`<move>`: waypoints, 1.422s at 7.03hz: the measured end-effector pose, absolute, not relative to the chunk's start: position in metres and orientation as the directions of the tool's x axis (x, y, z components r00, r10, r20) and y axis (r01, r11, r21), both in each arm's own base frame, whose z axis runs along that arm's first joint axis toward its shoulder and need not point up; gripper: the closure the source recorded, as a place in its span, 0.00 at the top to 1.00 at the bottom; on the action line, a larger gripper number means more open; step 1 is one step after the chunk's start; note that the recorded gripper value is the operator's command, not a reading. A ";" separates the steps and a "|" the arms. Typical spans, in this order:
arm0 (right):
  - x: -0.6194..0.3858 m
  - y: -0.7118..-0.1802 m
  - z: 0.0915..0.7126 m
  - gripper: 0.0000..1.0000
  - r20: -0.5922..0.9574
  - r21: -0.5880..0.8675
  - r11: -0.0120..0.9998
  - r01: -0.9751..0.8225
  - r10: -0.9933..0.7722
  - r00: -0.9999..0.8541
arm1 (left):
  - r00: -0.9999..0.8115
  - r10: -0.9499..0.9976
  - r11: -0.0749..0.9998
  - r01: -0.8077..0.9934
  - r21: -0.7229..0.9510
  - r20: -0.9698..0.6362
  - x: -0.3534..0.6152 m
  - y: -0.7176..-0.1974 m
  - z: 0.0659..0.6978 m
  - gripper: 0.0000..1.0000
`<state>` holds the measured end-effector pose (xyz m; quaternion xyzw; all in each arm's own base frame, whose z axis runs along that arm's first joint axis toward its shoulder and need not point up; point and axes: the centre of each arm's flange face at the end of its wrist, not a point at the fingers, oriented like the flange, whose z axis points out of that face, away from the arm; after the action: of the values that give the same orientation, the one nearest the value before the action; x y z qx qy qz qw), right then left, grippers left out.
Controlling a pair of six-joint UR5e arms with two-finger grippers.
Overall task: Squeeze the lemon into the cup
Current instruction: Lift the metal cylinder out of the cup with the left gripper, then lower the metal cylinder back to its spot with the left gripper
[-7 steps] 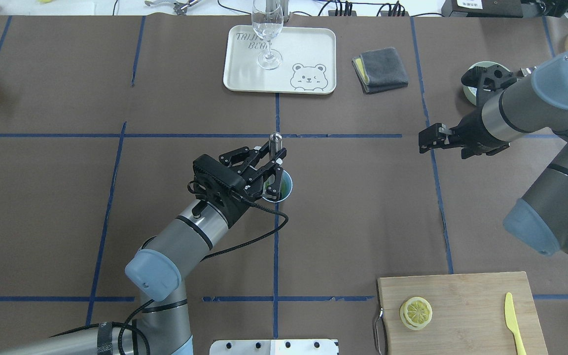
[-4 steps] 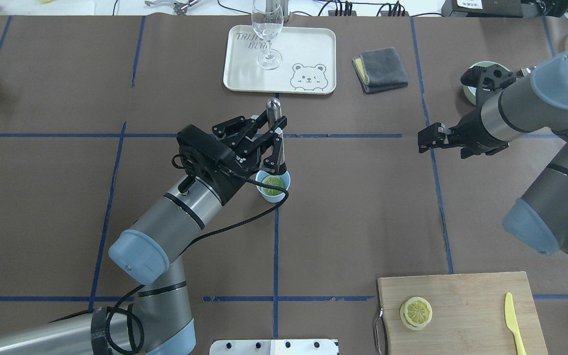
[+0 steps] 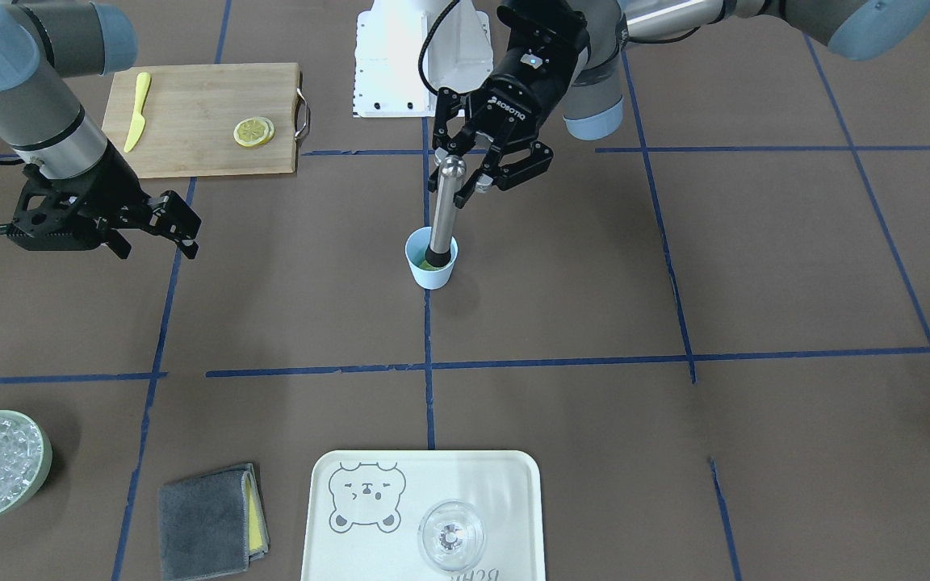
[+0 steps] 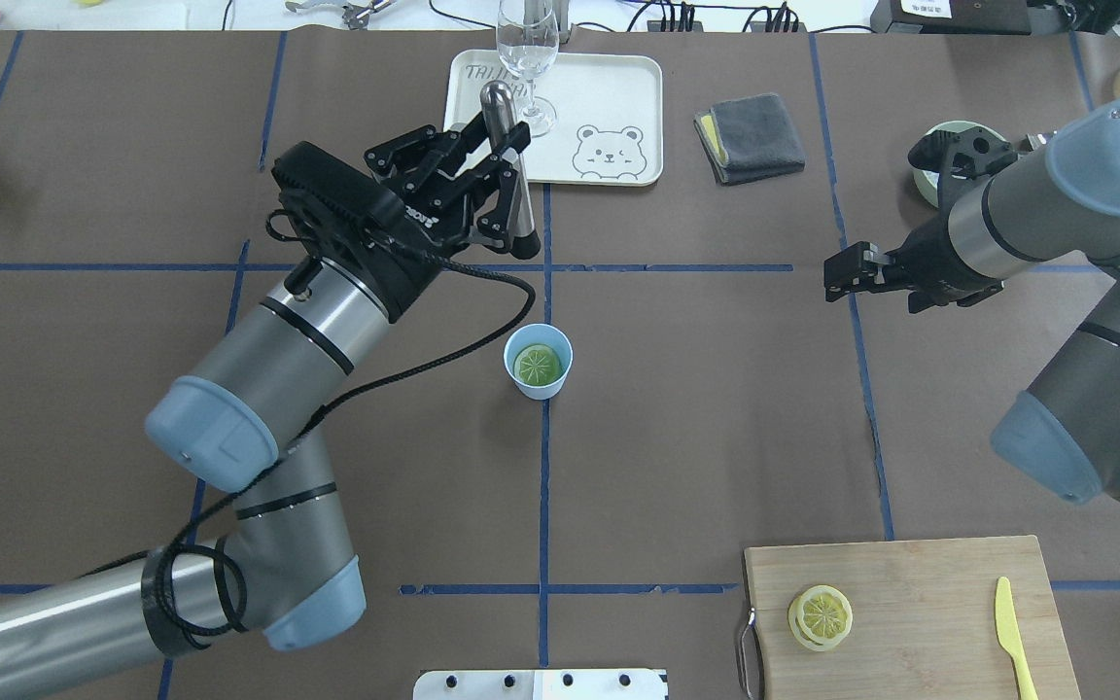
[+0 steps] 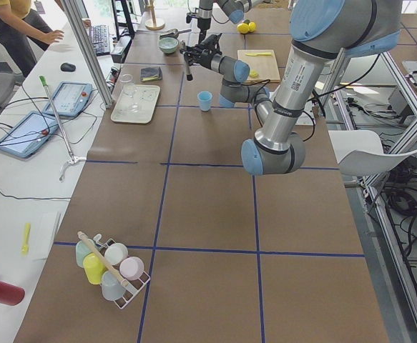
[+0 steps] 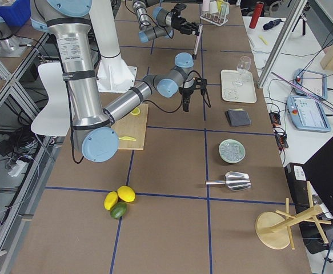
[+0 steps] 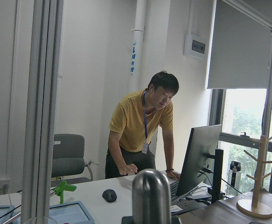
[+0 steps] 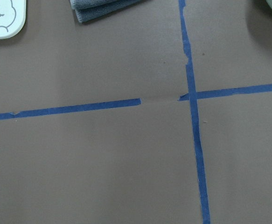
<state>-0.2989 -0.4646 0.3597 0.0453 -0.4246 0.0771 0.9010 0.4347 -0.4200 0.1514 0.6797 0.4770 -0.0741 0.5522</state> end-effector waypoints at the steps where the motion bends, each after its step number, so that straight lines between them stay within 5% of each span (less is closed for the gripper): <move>1: -0.299 -0.465 0.360 1.00 0.771 0.013 0.984 -0.179 0.104 0.628 | 0.543 0.581 0.100 0.691 0.715 -0.606 0.420 -0.444 0.165 0.00; 5: -0.300 -0.466 0.360 1.00 0.771 0.012 0.983 -0.182 0.107 0.628 | 0.563 0.550 0.400 0.472 0.786 -0.618 0.361 -0.511 0.268 0.00; 7: -0.300 -0.466 0.360 1.00 0.771 0.013 0.983 -0.183 0.107 0.627 | 0.471 0.453 0.694 0.347 0.631 -0.757 0.307 -0.540 0.317 0.00; 10: -0.300 -0.466 0.358 1.00 0.774 0.014 0.983 -0.183 0.106 0.625 | 0.590 0.161 0.915 0.211 0.344 -0.791 0.248 -0.540 0.425 0.00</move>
<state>-0.2997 -0.4657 0.3581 0.0455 -0.4256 0.0803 0.9002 0.2479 -0.5404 0.4248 0.2055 0.4525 -0.0143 0.8677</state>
